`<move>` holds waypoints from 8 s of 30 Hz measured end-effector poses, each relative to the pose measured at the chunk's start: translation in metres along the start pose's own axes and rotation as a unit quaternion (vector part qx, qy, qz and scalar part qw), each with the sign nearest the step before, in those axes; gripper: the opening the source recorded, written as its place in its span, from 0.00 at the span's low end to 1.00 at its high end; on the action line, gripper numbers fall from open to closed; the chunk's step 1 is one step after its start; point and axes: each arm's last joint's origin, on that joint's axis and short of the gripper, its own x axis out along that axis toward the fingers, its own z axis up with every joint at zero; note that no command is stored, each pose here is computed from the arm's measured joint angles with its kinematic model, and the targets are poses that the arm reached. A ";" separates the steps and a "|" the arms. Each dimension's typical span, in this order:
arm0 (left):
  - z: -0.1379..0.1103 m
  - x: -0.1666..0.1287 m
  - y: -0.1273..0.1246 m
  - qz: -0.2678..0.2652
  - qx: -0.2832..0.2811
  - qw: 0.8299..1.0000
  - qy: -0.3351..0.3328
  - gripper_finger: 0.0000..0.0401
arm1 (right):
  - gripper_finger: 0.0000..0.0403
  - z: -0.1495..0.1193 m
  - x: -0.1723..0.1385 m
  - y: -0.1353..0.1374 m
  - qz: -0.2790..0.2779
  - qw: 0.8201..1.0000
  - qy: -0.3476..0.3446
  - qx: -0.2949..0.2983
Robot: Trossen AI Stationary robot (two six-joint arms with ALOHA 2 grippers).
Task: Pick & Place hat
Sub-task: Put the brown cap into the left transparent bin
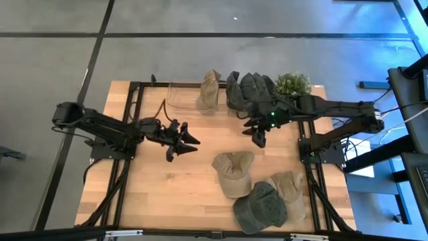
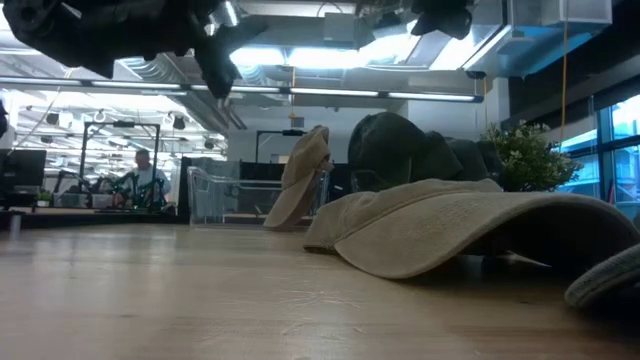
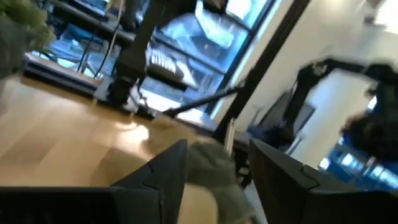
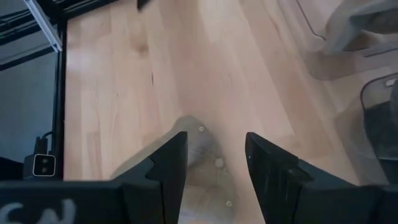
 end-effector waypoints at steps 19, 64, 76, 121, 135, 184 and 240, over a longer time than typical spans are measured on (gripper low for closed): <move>-0.072 0.054 0.028 0.176 -0.051 0.980 0.082 0.42 | 0.40 -0.001 -0.006 0.000 0.002 1.000 -0.006 -0.008; -0.113 0.099 0.057 0.159 -0.208 0.949 0.176 0.33 | 0.40 -0.002 -0.006 -0.001 0.001 1.000 -0.001 -0.016; -0.097 0.096 0.067 0.084 -0.209 0.952 0.208 0.01 | 0.40 -0.002 -0.006 -0.001 0.001 1.000 -0.001 -0.017; 0.025 0.056 -0.019 -0.236 -0.252 0.891 0.296 0.01 | 0.78 0.039 0.136 0.022 0.253 0.951 -0.089 -0.153; 0.057 0.038 -0.041 -0.283 -0.166 0.920 0.216 0.01 | 0.78 0.035 0.161 0.019 0.255 0.952 -0.082 -0.150; 0.069 0.030 -0.054 -0.324 -0.027 0.936 0.136 0.01 | 0.70 0.049 0.171 0.023 0.496 0.868 -0.034 -0.014; 0.103 0.004 -0.013 -0.270 -0.031 0.955 0.115 0.32 | 0.00 0.072 0.067 -0.002 0.452 0.882 -0.122 -0.044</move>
